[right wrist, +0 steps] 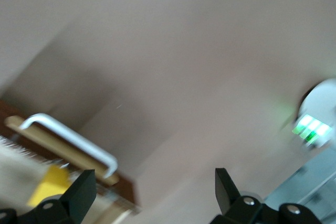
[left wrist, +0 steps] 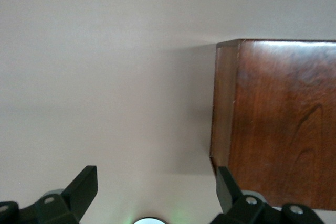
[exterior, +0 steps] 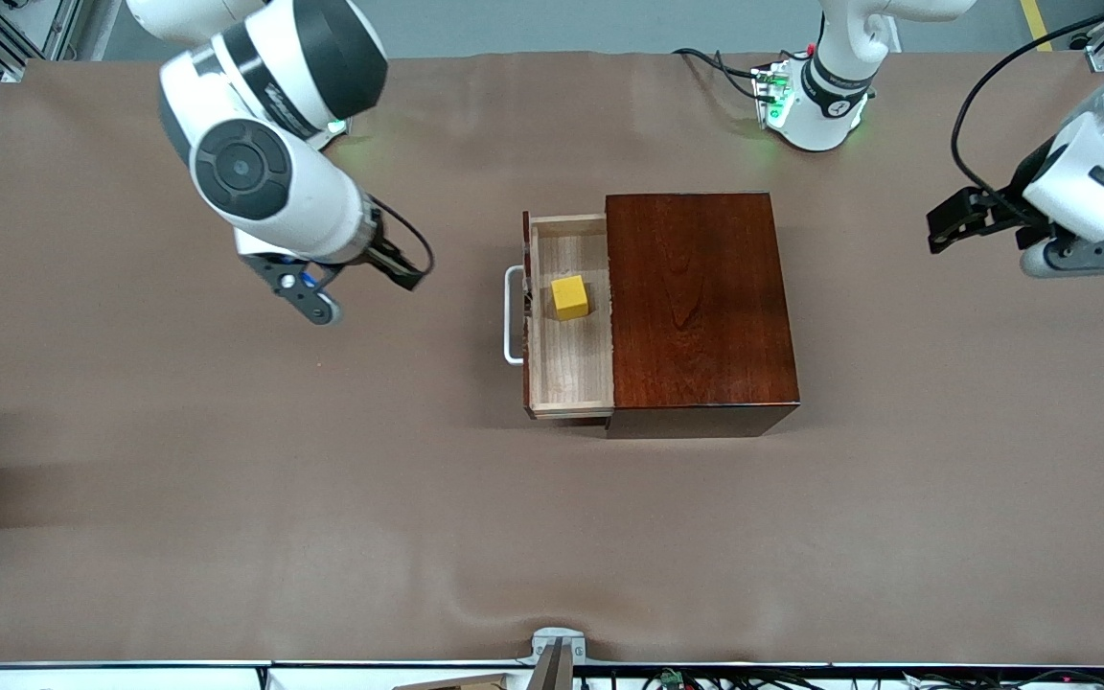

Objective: Open drawer, take yellow block, close drawer
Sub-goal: 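Lower the right gripper into the drawer over the yellow cube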

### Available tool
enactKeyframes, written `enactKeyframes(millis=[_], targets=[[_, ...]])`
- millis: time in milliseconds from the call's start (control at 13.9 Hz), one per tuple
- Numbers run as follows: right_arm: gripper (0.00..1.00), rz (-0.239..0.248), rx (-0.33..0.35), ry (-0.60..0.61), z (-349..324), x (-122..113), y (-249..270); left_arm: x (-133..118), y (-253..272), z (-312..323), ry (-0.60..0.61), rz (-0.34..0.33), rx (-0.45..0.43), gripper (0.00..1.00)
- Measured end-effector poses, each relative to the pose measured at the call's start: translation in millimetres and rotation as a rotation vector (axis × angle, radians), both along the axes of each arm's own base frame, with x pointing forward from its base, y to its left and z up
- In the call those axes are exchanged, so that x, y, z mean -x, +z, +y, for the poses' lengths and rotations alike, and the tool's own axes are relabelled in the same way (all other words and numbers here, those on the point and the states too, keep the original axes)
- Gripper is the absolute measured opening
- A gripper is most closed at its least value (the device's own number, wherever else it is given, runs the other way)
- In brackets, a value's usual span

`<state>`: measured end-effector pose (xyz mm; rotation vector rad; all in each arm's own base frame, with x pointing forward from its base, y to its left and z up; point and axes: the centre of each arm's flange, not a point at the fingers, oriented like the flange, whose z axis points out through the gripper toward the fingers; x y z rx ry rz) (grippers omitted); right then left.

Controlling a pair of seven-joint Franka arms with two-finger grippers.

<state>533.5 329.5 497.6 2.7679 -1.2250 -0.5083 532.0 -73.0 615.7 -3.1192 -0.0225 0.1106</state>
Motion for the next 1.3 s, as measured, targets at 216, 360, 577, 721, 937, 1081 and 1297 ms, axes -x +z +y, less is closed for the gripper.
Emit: enactKeyframes(millis=[216, 360, 577, 721, 937, 1081, 1297], targets=[[1.00, -0.022, 0.002, -0.148, 46.8, 4.5, -24.4, 17.9, -1.7, 11.4, 0.011, 0.004, 0.007, 1.00], [1.00, -0.047, 0.009, -0.210, 81.5, 12.2, -44.4, 18.7, 1.4, 10.0, 0.008, -0.010, 0.009, 1.00], [1.00, -0.078, 0.013, -0.301, 117.4, 20.0, -68.9, 17.9, 2.6, 8.8, 0.006, -0.019, 0.010, 1.00], [1.00, -0.087, 0.021, -0.371, 133.9, 25.6, -79.0, 17.4, 3.9, 8.4, 0.005, -0.023, 0.011, 1.00], [1.00, -0.102, 0.021, -0.449, 155.8, 34.6, -89.5, 17.1, 5.6, 8.6, 0.006, -0.027, 0.011, 1.00], [1.00, -0.122, 0.005, -0.483, 172.4, 39.9, -101.2, 16.7, 5.4, 10.3, 0.009, -0.027, 0.011, 1.00], [1.00, -0.138, 0.016, -0.473, 189.6, 49.0, -125.4, 14.9, 0.6, 4.4, -0.003, -0.019, 0.003, 1.00]])
